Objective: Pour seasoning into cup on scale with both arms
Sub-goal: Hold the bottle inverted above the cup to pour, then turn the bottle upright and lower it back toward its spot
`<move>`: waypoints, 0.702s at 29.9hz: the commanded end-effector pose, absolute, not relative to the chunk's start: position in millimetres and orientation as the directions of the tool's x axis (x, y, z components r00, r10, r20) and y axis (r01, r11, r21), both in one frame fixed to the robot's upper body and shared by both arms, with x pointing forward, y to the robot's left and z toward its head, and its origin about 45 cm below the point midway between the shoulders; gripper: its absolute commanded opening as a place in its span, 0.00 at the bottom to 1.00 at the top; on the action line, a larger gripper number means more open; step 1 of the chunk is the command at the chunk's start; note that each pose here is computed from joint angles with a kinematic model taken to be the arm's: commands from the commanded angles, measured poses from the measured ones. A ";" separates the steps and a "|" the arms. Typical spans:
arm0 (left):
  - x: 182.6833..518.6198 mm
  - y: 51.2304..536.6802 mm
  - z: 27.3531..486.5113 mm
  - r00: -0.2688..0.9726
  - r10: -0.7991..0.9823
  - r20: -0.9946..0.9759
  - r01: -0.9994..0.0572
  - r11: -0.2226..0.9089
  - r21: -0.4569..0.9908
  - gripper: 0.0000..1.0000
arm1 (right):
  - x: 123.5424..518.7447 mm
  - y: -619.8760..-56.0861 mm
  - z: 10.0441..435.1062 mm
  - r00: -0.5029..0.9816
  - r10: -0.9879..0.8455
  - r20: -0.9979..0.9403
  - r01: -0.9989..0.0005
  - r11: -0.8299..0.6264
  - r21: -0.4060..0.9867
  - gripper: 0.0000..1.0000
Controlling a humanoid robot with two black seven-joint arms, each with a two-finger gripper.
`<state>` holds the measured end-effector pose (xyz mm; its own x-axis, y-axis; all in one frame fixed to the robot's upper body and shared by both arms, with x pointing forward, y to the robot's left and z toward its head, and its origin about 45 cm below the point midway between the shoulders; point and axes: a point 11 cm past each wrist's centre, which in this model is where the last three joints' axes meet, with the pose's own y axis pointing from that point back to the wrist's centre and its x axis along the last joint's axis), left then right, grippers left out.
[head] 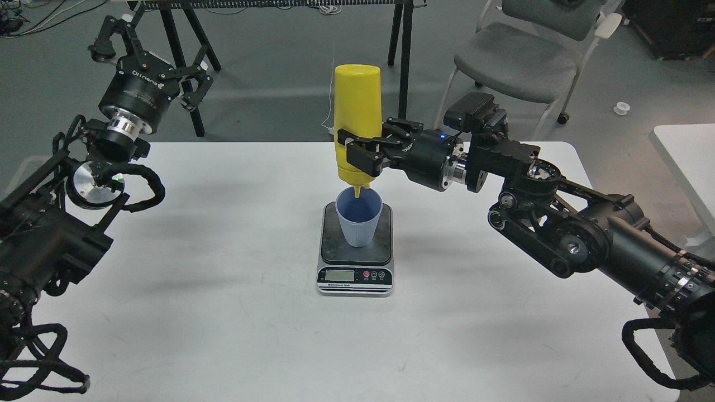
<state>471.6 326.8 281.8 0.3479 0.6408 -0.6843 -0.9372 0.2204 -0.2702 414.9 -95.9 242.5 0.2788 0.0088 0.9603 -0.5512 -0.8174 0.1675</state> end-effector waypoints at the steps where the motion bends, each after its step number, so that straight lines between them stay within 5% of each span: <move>1: 470.1 328.0 279.5 0.344 0.641 -0.687 -0.939 0.215 -0.269 1.00 | 414.9 -91.9 229.6 0.209 0.070 0.975 -0.546 -0.819 0.176 0.40; 21: 468.4 331.2 277.7 0.338 0.644 -0.686 -0.941 0.211 -0.266 1.00 | 418.6 -96.6 237.8 0.248 -0.005 0.969 -0.559 -0.818 0.138 0.40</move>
